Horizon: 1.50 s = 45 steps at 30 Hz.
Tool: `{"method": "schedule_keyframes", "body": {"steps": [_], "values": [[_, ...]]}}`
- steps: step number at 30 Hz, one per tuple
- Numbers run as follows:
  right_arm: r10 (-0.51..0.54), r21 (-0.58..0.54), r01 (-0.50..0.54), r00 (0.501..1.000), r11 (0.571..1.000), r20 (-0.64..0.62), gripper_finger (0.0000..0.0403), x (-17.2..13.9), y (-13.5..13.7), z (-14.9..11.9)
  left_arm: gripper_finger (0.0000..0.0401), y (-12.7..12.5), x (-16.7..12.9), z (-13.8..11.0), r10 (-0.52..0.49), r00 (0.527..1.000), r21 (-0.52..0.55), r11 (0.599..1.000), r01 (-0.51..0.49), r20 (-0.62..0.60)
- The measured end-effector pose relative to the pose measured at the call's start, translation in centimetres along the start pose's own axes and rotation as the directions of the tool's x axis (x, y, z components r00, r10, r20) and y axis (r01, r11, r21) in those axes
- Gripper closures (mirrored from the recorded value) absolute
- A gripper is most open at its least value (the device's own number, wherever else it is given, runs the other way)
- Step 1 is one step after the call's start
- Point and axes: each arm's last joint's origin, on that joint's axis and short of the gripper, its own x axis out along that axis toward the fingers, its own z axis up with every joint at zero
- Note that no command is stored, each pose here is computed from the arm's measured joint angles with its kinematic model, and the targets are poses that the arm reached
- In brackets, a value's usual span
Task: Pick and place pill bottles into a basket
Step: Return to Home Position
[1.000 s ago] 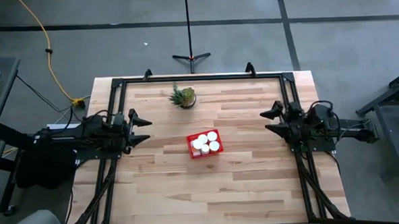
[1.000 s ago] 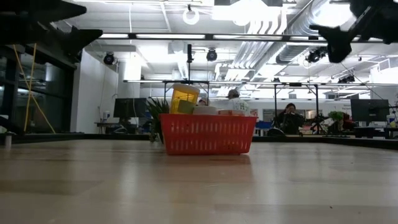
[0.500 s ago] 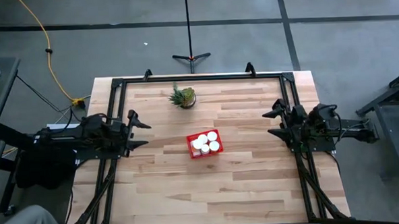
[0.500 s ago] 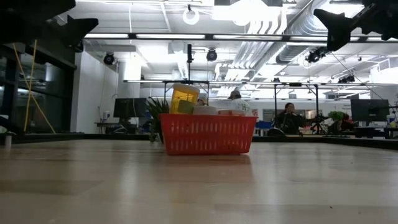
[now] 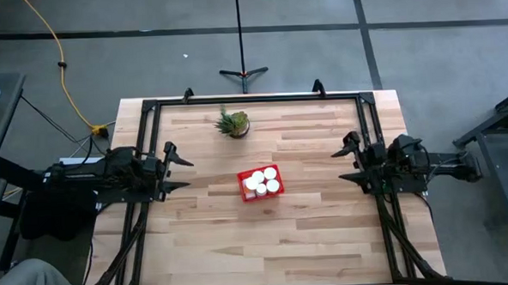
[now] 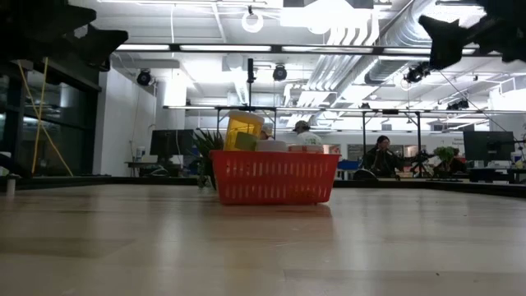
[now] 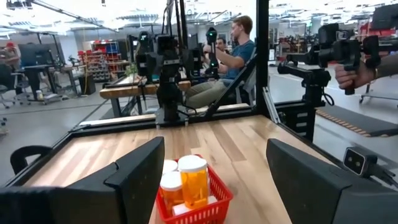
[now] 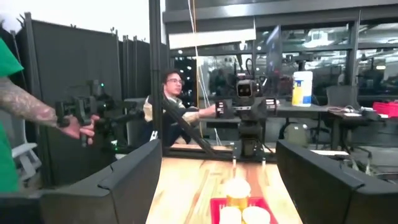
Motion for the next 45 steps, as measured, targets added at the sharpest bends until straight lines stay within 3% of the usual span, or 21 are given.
{"method": "schedule_keyframes", "body": {"steps": [3,11,18,23,30,45], "values": [[-0.004,0.012,0.003,0.999,1.000,0.045,0.0098,0.0,-0.1,-1.5,0.0084,0.0,0.0,-0.1,-0.001,1.000,0.002,1.000,0.001,-0.007],[-0.046,0.017,0.046,0.998,0.999,0.046,0.0098,0.0,-0.3,-1.6,0.0084,-0.2,0.5,-2.2,-0.039,0.999,-0.019,0.999,0.040,0.032],[-0.055,0.023,0.055,0.998,0.998,-0.002,0.0098,0.0,-0.3,-2.1,0.0084,-0.3,0.5,-2.2,-0.051,0.998,-0.004,0.999,0.051,0.030],[-0.061,0.048,0.064,0.995,0.997,-0.073,0.0098,0.0,-0.4,-2.8,0.0084,-0.3,0.5,-2.9,-0.058,0.997,-0.049,0.997,0.055,-0.044],[-0.065,0.090,0.082,0.982,0.993,-0.180,0.0098,-0.2,-0.4,-3.8,0.0084,-0.2,0.6,-3.0,-0.030,0.998,-0.071,0.997,0.026,-0.053],[-0.065,0.127,0.090,0.980,0.988,-0.188,0.0098,-0.2,-0.4,-3.9,0.0084,-0.2,0.6,-3.0,-0.029,0.998,-0.072,0.997,0.025,-0.055]]}}
